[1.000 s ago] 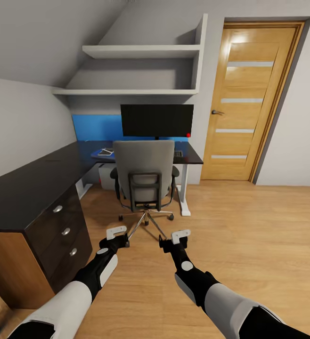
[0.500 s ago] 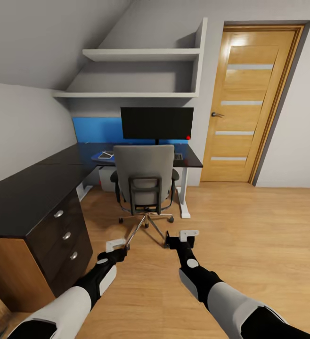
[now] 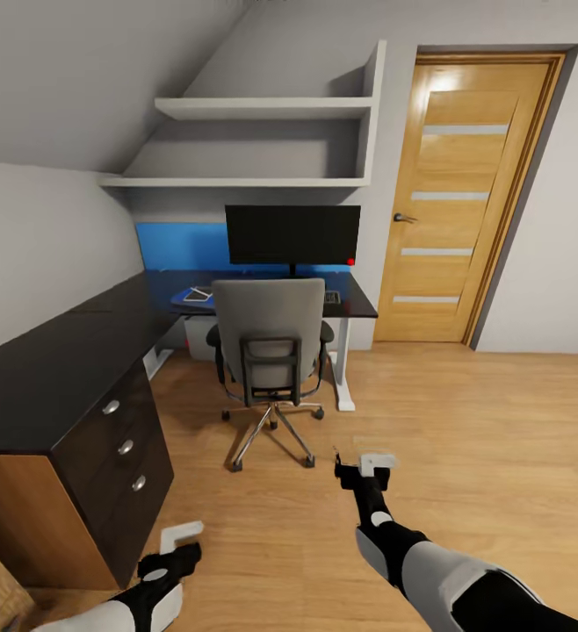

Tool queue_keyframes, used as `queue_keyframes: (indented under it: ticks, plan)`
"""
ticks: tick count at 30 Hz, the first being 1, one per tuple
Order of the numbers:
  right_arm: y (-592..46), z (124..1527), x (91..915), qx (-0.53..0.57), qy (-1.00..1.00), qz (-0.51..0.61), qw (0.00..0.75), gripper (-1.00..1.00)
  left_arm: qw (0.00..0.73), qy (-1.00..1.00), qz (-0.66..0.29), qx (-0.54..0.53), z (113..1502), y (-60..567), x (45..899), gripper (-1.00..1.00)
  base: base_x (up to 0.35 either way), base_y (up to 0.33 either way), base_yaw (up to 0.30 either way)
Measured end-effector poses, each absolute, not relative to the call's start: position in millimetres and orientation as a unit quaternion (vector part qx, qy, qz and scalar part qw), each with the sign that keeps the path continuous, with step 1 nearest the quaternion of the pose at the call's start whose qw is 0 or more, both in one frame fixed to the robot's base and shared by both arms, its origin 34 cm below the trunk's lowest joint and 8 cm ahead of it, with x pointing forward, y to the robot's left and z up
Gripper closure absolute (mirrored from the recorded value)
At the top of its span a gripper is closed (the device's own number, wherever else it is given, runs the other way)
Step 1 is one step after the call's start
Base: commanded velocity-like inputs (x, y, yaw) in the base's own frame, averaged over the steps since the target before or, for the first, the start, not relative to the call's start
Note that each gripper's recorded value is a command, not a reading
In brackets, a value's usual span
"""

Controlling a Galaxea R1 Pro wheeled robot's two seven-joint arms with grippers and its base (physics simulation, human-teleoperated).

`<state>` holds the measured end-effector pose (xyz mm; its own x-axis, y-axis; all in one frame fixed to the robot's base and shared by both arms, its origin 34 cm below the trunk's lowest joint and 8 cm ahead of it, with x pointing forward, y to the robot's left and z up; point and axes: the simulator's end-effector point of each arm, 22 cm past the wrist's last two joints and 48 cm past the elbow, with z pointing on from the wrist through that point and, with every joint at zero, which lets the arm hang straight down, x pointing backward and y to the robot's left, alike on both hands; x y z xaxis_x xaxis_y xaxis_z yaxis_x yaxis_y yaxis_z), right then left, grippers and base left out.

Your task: In the bedroom, organize the workspace by keeping the computer under the desk, ensuring the monitor is on the desk, placing the keyboard on the desk next to the monitor, placing the mouse on the desk next to the keyboard, moving the folder from the swivel chair onto the desk next to the mouse, stacking the notebook on top of the folder with the pen on top of the notebook, and positioning the swivel chair next to the desk.

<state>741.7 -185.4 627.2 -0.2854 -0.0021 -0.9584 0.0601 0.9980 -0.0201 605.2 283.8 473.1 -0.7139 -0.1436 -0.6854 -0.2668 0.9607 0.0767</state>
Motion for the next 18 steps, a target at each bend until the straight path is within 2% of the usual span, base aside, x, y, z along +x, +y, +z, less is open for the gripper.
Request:
queue_keyframes:
  ticks: [18]
  plan:
    - [-197.4,589.5,671.0,0.019,0.831,-0.038,0.555,-1.0,0.338,0.925,0.13,-0.114,452.8,336.7,490.2,-1.0,0.0,0.0,0.0]
